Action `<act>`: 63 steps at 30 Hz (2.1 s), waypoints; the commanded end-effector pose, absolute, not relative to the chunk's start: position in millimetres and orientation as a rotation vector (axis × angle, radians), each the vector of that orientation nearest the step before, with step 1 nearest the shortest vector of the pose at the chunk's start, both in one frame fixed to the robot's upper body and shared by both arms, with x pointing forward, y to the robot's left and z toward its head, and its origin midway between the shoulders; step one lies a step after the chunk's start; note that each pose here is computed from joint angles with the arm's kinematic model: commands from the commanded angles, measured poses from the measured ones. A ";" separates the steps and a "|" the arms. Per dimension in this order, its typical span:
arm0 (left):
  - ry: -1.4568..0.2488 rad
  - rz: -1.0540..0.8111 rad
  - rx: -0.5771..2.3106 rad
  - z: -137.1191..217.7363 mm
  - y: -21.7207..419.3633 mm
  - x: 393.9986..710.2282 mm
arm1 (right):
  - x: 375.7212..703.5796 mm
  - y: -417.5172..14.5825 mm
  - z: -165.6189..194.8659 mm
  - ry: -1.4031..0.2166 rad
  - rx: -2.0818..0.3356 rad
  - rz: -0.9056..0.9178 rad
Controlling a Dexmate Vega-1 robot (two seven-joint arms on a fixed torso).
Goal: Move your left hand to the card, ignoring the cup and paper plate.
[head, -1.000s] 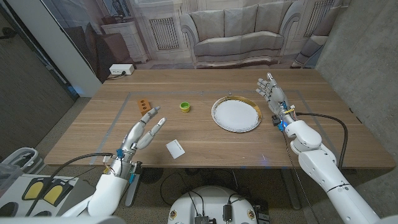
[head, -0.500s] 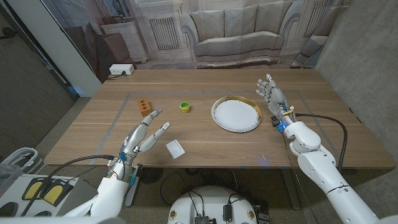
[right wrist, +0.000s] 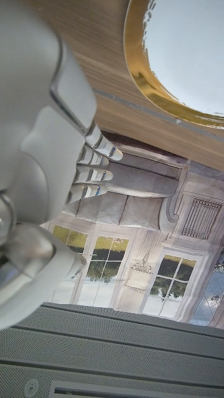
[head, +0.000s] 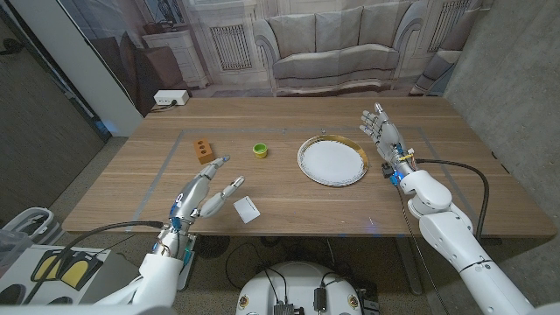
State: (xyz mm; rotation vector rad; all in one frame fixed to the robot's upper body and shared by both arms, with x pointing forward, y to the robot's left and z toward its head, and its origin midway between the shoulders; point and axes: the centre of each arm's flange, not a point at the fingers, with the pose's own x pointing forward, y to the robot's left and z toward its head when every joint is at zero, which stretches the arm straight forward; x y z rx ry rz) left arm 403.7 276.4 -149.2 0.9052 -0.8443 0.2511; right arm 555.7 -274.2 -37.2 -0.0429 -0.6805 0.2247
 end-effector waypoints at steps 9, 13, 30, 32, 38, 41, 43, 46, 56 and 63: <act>-0.815 0.390 1.065 -144.3 275.5 398.5 | 556.8 -272.0 -39.4 -0.672 -0.036 0.233; -0.796 0.390 1.099 -143.7 273.4 398.5 | 555.6 -272.0 -38.6 -0.674 -0.037 0.230; -0.713 0.376 1.155 -138.8 274.5 401.6 | 556.2 -268.1 -39.8 -0.670 -0.028 0.231; -0.705 0.378 1.167 -139.1 273.7 402.9 | 557.5 -268.0 -40.6 -0.666 -0.019 0.228; -0.696 0.384 1.179 -139.7 273.0 406.2 | 558.8 -268.0 -40.9 -0.666 -0.018 0.225; -0.690 0.385 1.191 -139.4 271.4 407.6 | 558.7 -268.8 -40.4 -0.669 -0.022 0.223; -0.686 0.383 1.199 -138.8 270.2 409.0 | 558.2 -269.5 -40.1 -0.672 -0.024 0.222; -0.686 0.374 1.203 -138.5 268.5 411.4 | 557.1 -270.5 -40.2 -0.675 -0.022 0.219; -0.690 0.348 1.207 -139.5 263.3 418.0 | 553.4 -271.7 -41.1 -0.676 -0.023 0.210; -0.661 0.328 1.236 -140.9 257.0 419.1 | 551.9 -273.6 -40.1 -0.682 -0.014 0.202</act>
